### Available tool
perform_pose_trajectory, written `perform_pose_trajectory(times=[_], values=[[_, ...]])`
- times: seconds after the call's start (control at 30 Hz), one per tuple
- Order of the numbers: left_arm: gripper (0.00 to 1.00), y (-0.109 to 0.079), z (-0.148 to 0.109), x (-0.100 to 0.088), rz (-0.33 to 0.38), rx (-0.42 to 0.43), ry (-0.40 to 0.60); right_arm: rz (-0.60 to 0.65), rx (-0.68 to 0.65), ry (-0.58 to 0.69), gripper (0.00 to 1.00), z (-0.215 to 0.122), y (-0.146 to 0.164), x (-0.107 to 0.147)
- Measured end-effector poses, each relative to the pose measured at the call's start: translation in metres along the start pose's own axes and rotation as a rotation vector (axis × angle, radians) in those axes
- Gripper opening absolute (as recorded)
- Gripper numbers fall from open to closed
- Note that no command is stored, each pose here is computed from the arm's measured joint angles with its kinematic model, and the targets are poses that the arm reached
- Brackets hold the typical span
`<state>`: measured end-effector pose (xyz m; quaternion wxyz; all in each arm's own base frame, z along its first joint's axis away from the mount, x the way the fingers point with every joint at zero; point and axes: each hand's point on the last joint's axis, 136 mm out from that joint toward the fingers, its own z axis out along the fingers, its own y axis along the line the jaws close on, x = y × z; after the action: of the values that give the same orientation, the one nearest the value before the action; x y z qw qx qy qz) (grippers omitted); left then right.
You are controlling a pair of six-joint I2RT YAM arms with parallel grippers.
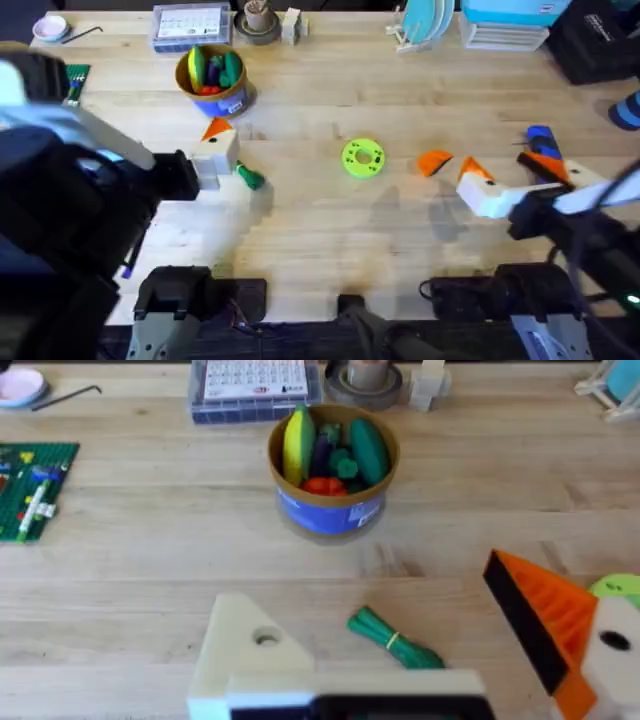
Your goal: Pick up the gripper from the table and insert it into the empty holder that is missing its gripper. Then pick up a screw, insert it into the mounting hole, and use the screwdriver to tighten it. Finally, clean up the table by picking up the vegetable and placing it into the bucket.
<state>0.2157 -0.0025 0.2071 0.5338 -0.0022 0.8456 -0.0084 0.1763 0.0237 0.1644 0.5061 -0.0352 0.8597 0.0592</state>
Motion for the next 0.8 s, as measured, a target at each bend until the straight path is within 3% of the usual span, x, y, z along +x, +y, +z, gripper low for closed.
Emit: perform_pose_trajectory(times=[0.17,0.33,0.4,0.63,0.8], values=[[0.993,-0.006,-0.012,-0.019,-0.004,0.029,0.127,0.013,-0.039,-0.058,0.994,-0.030,0.011,-0.041],[0.993,-0.025,-0.030,-0.063,-0.006,0.140,0.062,0.043,-0.062,-0.011,0.994,-0.049,0.017,-0.054],[0.993,-0.032,-0.036,-0.071,-0.007,0.181,0.041,0.056,-0.066,0.018,0.994,-0.054,0.019,-0.057],[0.993,-0.042,-0.039,-0.060,-0.015,0.239,0.094,0.086,-0.072,0.138,0.994,-0.055,0.021,-0.064],[0.992,-0.044,-0.015,-0.039,-0.058,0.246,0.181,0.102,-0.071,0.203,0.994,-0.044,0.019,-0.065]])
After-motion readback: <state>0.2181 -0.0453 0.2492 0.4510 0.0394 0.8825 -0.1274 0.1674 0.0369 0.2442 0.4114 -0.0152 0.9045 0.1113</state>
